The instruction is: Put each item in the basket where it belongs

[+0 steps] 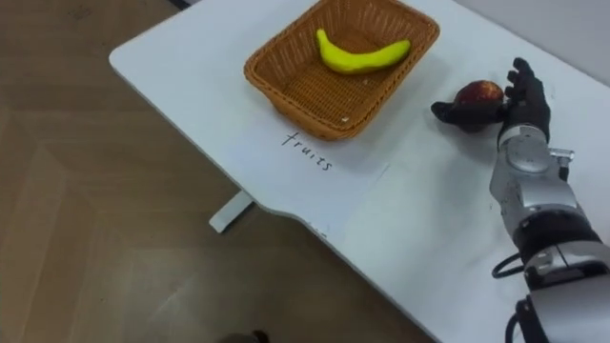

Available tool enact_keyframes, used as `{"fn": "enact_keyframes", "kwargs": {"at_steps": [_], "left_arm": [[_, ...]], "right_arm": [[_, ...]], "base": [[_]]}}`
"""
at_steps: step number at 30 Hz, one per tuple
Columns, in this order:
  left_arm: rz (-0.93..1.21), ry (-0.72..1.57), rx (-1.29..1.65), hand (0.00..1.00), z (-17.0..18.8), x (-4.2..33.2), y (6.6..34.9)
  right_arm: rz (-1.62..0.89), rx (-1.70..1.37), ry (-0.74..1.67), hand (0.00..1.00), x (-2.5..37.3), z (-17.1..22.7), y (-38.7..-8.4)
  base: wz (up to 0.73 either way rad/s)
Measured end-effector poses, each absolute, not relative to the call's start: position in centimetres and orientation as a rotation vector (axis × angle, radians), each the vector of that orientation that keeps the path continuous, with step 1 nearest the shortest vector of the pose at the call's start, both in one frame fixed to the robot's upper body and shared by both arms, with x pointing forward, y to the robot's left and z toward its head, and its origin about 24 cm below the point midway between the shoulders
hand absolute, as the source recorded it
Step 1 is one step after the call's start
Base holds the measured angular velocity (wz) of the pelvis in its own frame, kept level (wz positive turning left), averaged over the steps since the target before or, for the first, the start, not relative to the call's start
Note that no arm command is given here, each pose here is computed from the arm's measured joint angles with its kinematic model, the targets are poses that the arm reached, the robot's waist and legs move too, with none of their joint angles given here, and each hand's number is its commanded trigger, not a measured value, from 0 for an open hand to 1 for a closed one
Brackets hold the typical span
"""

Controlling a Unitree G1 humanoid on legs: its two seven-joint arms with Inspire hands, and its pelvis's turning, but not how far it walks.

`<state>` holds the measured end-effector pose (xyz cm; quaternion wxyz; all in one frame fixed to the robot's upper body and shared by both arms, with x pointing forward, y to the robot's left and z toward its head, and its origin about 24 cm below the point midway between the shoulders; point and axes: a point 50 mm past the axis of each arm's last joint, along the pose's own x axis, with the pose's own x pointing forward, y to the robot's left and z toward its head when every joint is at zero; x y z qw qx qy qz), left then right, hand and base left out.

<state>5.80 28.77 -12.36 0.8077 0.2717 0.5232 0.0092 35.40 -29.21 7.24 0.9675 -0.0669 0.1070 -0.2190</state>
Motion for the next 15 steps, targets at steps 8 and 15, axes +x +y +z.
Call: {"fn": "enact_keyframes", "kwargs": {"at_steps": [8, 15], "left_arm": [[0.028, 1.089, 0.553, 0.0, -12.8, 6.9, 27.4], [0.036, 1.048, 0.565, 0.0, -12.8, 8.2, 26.7]], "right_arm": [[-0.442, -0.162, 0.169, 0.0, 35.6, 8.4, -29.9], [-0.438, -0.231, 0.119, 0.0, 36.3, 9.7, -29.5]], "base": [[-0.02], [-0.16]]}}
